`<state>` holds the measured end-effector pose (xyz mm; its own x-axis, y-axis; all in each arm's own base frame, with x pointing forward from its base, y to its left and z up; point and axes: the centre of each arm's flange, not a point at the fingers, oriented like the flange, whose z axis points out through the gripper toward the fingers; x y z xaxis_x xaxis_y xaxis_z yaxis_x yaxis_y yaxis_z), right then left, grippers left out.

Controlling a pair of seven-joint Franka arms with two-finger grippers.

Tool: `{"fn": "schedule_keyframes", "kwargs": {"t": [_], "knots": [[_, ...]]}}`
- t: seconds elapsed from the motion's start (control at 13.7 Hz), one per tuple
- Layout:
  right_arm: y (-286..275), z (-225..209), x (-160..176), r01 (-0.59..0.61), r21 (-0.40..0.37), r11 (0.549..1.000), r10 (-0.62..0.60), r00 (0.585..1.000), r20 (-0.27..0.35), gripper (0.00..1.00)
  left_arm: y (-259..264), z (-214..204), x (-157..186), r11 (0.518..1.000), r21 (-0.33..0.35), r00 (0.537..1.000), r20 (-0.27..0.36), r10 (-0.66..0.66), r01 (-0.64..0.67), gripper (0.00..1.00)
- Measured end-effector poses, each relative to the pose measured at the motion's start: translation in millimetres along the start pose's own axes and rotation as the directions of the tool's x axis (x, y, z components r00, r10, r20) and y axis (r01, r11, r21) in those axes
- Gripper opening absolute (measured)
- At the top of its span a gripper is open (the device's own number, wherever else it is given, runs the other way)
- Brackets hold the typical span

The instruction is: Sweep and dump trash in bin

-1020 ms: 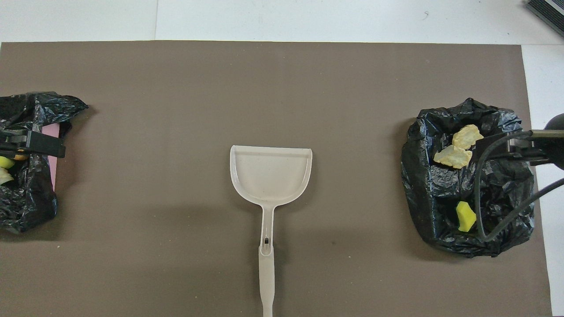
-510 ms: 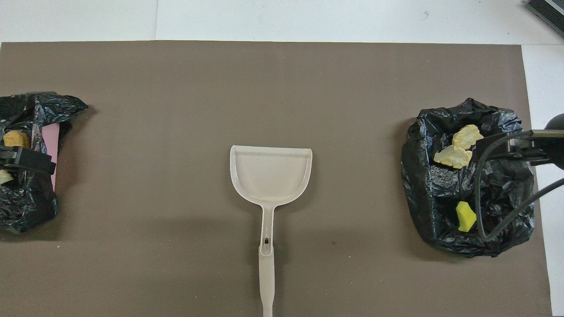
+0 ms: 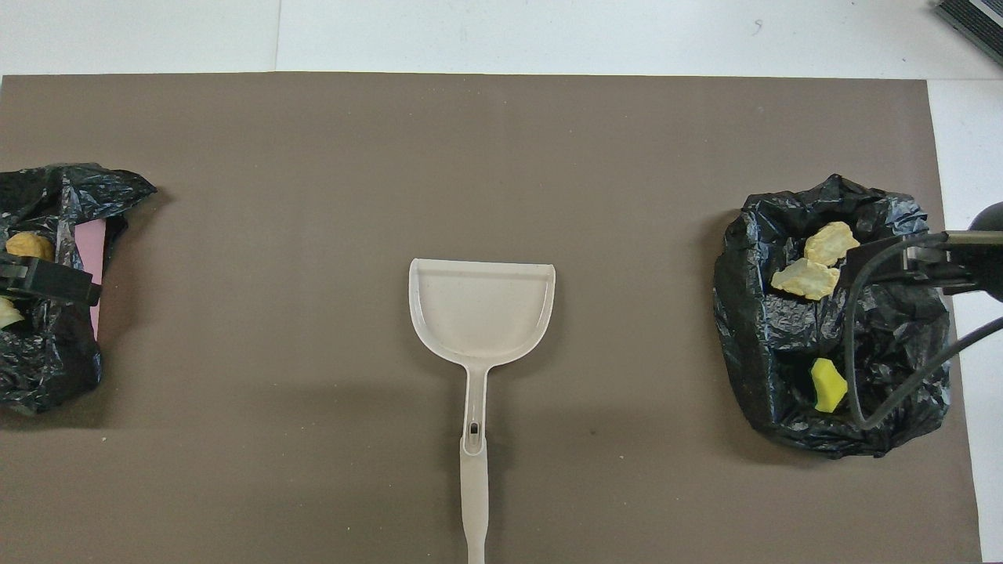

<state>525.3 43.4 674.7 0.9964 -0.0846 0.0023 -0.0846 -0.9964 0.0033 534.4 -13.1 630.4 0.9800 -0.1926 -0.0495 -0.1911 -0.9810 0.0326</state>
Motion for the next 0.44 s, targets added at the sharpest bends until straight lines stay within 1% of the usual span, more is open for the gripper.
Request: {"fn": "schedule_keyframes", "kwargs": {"t": [0.44], "knots": [[0.0, 0.0, 0.0, 0.000, 0.000, 1.000, 0.000, 1.000, 0.000, 1.00, -0.9, -2.2, 1.0, 1.000, 0.002, 1.000, -0.013, -0.001, 0.001, 1.00]]}}
